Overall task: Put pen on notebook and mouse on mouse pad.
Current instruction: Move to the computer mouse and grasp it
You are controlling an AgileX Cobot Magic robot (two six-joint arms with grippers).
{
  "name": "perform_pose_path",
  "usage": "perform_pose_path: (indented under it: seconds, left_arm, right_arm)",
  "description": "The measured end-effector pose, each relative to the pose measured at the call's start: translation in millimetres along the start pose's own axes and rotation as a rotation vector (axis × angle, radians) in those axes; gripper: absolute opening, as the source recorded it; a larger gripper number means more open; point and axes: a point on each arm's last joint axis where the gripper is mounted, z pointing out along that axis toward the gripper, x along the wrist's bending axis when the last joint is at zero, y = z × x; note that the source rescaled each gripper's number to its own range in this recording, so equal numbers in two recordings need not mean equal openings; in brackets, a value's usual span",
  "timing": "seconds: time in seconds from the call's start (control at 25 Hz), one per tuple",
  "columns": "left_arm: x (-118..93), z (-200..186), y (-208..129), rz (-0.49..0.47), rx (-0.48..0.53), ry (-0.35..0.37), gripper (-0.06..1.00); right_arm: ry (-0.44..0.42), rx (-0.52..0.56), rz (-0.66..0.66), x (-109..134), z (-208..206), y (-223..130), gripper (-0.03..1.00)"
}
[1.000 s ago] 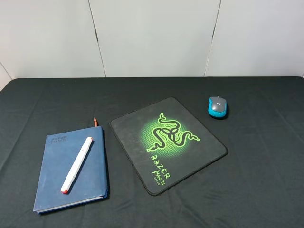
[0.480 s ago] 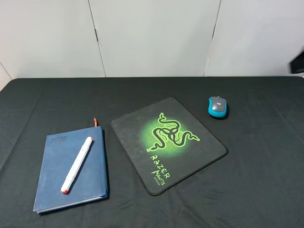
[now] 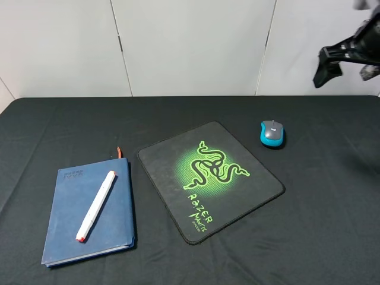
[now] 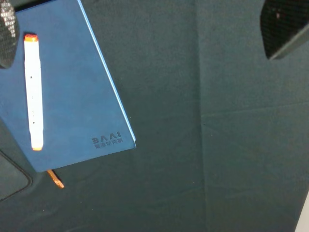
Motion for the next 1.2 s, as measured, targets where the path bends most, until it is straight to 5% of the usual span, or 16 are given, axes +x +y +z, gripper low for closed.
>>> perform_pose_path:
  seconds: [0.48, 1.2]
  left_arm:
    - [0, 0, 0, 0.000, 0.000, 0.000, 1.00]
    - [0, 0, 0, 0.000, 0.000, 0.000, 1.00]
  right_arm:
    - [0.076, 0.181, -0.035, 57, 88, 41, 1.00]
    - [0.018, 0.392, 0.021, 57, 167, 27, 1.00]
